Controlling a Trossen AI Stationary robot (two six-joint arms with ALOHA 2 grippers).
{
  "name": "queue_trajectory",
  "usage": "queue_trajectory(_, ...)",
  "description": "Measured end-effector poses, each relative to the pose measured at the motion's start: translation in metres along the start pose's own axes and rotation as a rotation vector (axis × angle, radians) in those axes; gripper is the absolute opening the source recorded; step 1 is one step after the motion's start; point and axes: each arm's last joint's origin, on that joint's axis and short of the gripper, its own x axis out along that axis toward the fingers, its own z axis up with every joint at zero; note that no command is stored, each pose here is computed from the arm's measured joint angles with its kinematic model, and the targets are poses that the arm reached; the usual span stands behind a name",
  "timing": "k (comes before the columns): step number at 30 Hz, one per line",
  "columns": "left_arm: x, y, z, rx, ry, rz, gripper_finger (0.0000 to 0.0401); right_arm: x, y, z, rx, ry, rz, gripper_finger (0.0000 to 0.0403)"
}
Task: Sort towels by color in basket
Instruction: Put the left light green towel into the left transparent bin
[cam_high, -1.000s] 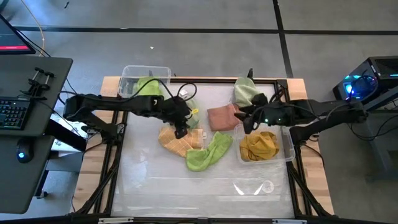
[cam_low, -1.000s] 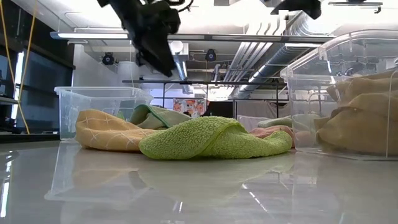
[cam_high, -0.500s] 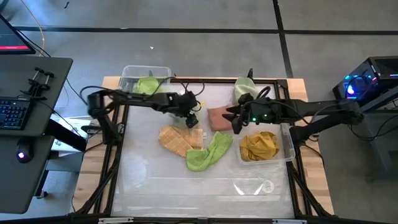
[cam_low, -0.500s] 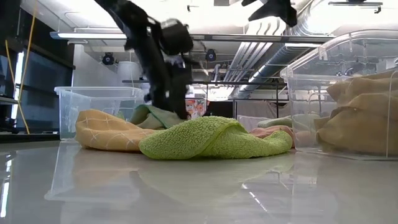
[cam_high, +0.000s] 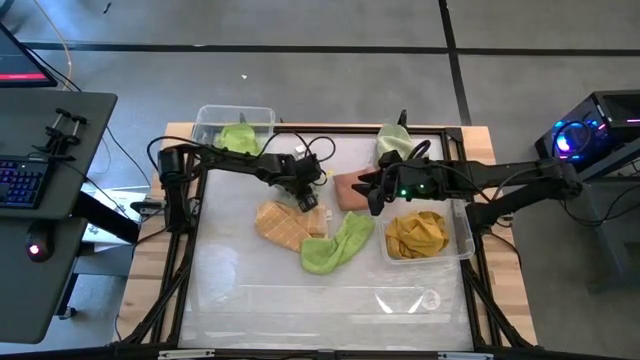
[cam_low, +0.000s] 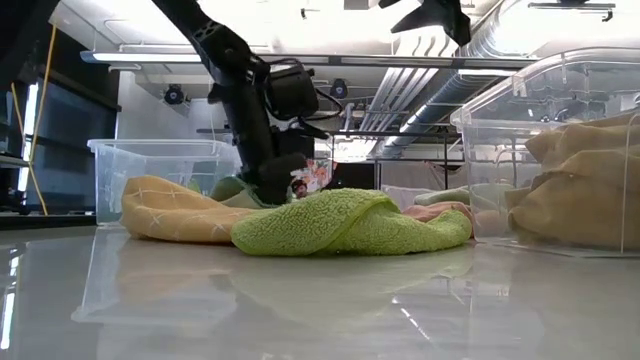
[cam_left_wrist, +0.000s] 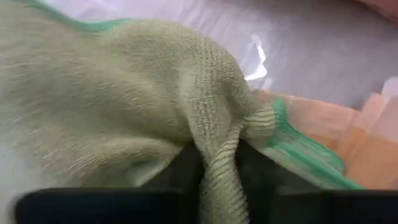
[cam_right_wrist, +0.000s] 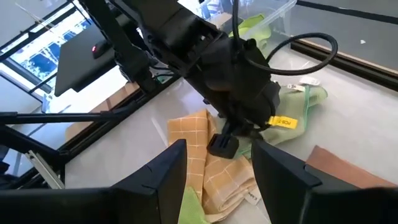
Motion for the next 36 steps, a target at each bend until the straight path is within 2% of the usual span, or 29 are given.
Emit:
queue_trajectory(1, -0.008, 0.001, 0.003, 0.000, -0.010, 0.019, 0.0032, 0.000, 0.000, 0.000, 0.000, -0.001, 0.001, 0.0174)
queue_trajectory(3, -0.031, 0.003, 0.013, -0.015, -0.079, 0.056, 0.0012, 0.000, 0.001, 0.001, 0.004, -0.010, 0.005, 0.0174)
queue_trajectory(6, -0.077, 0.009, 0.025, -0.032, -0.211, 0.109, 0.0025, 0.000, 0.002, 0.003, 0.010, -0.031, 0.015, 0.0174)
queue_trajectory(10, -0.150, 0.019, 0.026, -0.056, -0.360, 0.173, 0.0025, 0.000, 0.002, 0.005, 0.014, -0.068, -0.012, 0.0174)
queue_trajectory(13, -0.206, 0.033, 0.013, -0.096, -0.457, 0.317, 0.0010, 0.000, 0.000, 0.006, 0.017, -0.082, -0.033, 0.0174)
queue_trajectory(17, -0.256, 0.066, -0.015, -0.220, -0.498, 0.629, 0.0004, 0.002, -0.004, 0.009, 0.027, -0.088, -0.044, 0.0174)
queue_trajectory(20, -0.279, 0.092, -0.037, -0.294, -0.504, 0.720, 0.0004, 0.003, -0.006, 0.012, 0.030, -0.093, -0.039, 0.0174)
queue_trajectory(24, -0.270, 0.122, -0.064, -0.388, -0.407, 0.699, 0.0004, 0.004, -0.009, 0.014, 0.034, -0.098, -0.044, 0.0174)
queue_trajectory(29, -0.228, 0.142, -0.082, -0.460, -0.315, 0.499, 0.0013, 0.004, -0.009, 0.014, 0.028, -0.096, -0.042, 0.0174)
queue_trajectory(32, -0.202, 0.150, -0.086, -0.482, -0.252, 0.454, 0.0042, 0.004, -0.009, 0.014, 0.016, -0.078, -0.015, 0.0174)
queue_trajectory(36, -0.193, 0.163, -0.084, -0.539, -0.237, 0.413, 0.0106, 0.004, -0.008, 0.013, 0.016, -0.070, -0.003, 0.0174)
